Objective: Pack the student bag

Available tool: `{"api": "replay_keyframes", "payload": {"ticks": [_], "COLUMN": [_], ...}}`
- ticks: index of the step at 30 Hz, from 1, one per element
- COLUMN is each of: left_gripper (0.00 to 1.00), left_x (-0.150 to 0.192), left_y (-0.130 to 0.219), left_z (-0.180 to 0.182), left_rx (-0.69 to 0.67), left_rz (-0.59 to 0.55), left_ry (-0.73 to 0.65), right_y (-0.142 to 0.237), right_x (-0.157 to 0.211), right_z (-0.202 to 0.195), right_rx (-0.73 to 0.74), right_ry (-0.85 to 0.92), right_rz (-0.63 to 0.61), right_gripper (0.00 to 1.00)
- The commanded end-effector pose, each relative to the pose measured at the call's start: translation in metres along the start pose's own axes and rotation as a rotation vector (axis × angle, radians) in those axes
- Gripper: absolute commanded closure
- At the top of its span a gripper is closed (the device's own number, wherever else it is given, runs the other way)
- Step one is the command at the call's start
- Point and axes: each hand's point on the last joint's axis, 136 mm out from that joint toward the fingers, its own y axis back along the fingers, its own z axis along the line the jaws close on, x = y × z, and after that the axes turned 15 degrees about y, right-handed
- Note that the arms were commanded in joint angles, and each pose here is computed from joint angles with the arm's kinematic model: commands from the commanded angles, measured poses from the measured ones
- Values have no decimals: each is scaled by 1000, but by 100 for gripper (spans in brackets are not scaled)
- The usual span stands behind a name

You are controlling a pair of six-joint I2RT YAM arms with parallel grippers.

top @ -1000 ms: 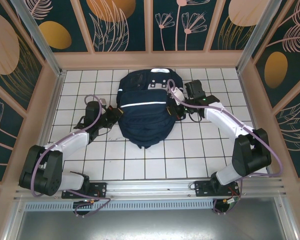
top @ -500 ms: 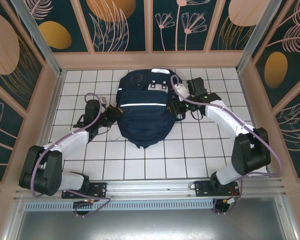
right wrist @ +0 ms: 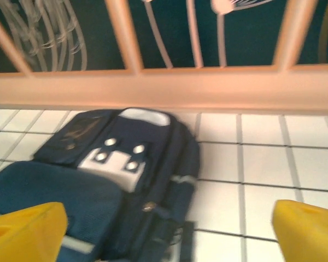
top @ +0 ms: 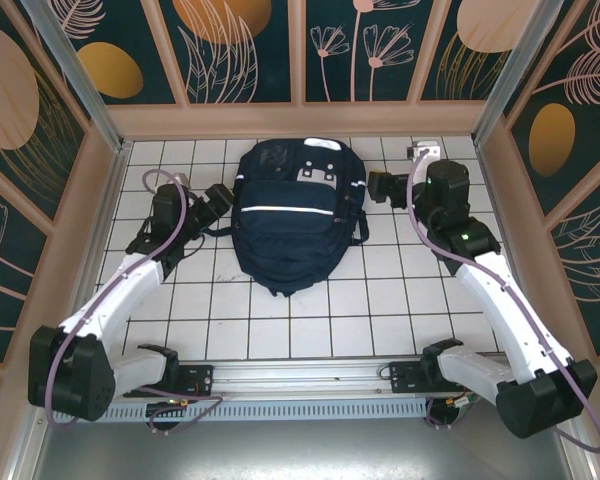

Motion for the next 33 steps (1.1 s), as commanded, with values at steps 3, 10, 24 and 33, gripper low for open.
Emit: {"api": "replay_keyframes", "payload": {"ticks": [3,10,24,33], "left_gripper": [1,1,2,2], "left_x": [-68,-100,-93,-87], "left_y": [44,87,89,83], "left_z": [28,67,99,131], "left_rx": [-174,-289,-346,-316], "left_rz": [-389,-707,-764,-820], "left_ry": [-106,-162,-296,-328], "right_y": [11,15,8,-13], "right_x": [5,32,107,180], "right_z": [-58,-91,-107,-109], "right_rx": [302,424,450,506], "right_ry": [-85,-173,-109,-135], "right_rz": [-38,-86,-173,-72], "right_gripper": [1,1,1,1]}}
